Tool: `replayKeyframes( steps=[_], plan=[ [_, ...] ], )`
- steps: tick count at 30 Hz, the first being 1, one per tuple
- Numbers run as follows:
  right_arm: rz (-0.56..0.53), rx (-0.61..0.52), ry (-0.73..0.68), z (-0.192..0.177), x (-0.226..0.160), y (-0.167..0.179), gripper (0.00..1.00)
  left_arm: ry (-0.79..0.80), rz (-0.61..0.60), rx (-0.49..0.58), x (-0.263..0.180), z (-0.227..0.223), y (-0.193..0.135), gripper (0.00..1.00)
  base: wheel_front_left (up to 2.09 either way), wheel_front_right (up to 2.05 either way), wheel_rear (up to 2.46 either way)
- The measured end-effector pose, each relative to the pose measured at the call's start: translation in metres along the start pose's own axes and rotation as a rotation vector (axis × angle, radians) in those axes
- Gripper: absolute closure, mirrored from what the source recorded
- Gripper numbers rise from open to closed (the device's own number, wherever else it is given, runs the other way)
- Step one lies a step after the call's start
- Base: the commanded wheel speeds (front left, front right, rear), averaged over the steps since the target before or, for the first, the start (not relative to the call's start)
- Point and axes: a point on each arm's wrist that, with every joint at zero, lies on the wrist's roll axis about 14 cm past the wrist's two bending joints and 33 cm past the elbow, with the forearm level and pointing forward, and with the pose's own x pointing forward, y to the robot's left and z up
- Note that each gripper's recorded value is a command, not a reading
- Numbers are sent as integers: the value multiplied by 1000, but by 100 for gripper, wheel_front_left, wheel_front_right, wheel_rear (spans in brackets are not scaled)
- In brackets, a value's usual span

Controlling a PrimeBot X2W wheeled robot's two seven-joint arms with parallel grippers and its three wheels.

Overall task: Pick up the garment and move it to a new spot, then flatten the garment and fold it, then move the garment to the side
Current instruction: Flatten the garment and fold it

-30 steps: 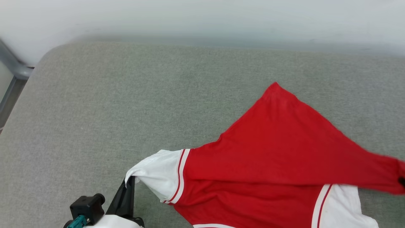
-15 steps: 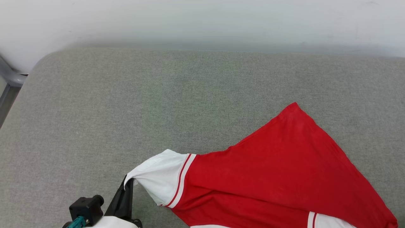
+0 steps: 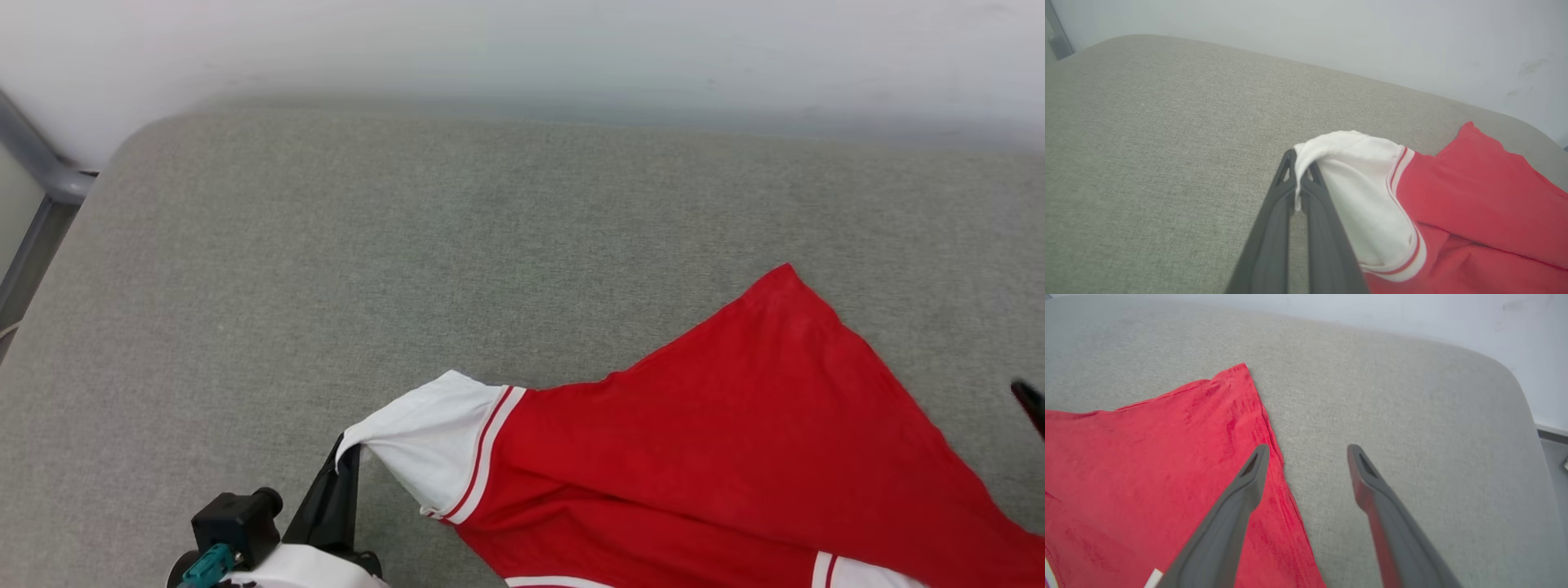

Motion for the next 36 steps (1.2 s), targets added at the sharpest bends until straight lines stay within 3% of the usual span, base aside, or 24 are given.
replayKeyframes(
  steps=[6, 12, 22, 29, 36],
  plan=[
    [104, -150, -84, 64, 31, 38, 0, -1, 3, -4, 6, 0, -1, 100, 0, 0, 0],
    [177, -240, 18, 77, 74, 66, 0, -4, 8, 3, 15, 0, 0, 100, 0, 0, 0],
    [238, -347, 371, 36, 141, 87, 0, 0, 16, -2, 32, -5, 0, 100, 0, 0, 0],
    [272, -375, 489, 2, 181, 103, 0, 24, 34, -4, 42, -16, 3, 100, 0, 0, 0],
    [289, -394, 576, -38, 198, 105, 0, 48, 51, -10, 44, -27, 8, 100, 0, 0, 0]
  ],
)
